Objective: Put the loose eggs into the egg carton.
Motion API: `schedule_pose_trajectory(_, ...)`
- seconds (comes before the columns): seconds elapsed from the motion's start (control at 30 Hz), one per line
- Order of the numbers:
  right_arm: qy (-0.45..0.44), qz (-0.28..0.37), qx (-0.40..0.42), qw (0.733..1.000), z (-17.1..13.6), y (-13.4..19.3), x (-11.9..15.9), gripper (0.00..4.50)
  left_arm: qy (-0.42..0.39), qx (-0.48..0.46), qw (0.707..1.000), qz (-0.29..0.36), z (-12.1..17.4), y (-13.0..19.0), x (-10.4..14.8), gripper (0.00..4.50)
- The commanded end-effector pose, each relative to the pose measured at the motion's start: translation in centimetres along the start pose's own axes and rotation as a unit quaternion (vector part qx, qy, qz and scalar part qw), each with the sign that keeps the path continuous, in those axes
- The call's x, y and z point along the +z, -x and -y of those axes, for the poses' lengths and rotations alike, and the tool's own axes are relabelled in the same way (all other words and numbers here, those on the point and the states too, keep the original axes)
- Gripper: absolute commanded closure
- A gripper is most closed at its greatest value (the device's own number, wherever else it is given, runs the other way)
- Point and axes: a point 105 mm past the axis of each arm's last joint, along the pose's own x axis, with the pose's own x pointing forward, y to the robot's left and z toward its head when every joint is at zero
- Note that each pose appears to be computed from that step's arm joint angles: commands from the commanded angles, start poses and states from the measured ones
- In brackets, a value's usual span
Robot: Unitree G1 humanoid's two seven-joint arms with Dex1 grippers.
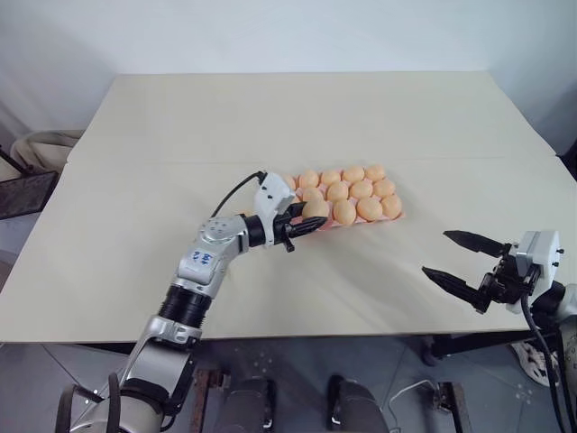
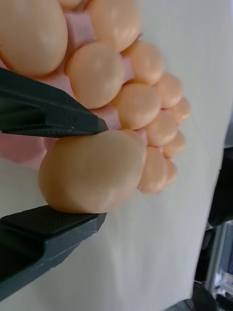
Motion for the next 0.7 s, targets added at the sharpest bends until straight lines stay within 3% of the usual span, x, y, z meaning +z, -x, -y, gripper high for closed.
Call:
schedule_pose_trajectory(0.03,0.026,0.017,-0.016,0.999,0.0,0.5,1.4,0.0,-0.026,0.003,0.999,0.019,-0.3,-1.0,1.5,2.98)
schedule_pose_trajectory(0.53,0.024,0.008,-0.027,0.999,0.2,0.4,1.1,0.0,-0.026,0.051,0.998,0.002,-1.8,-1.1,1.0,2.98)
schedule_pose_trajectory(0.57,0.024,0.007,-0.027,0.999,0.3,0.3,1.1,0.0,-0.026,0.051,0.998,0.002,-1.8,-1.1,1.0,2.29)
schedule_pose_trajectory(0.7,0.026,0.007,-0.023,0.999,0.5,-0.1,1.2,0.0,-0.028,0.035,0.999,0.008,-1.1,-1.2,1.2,1.07)
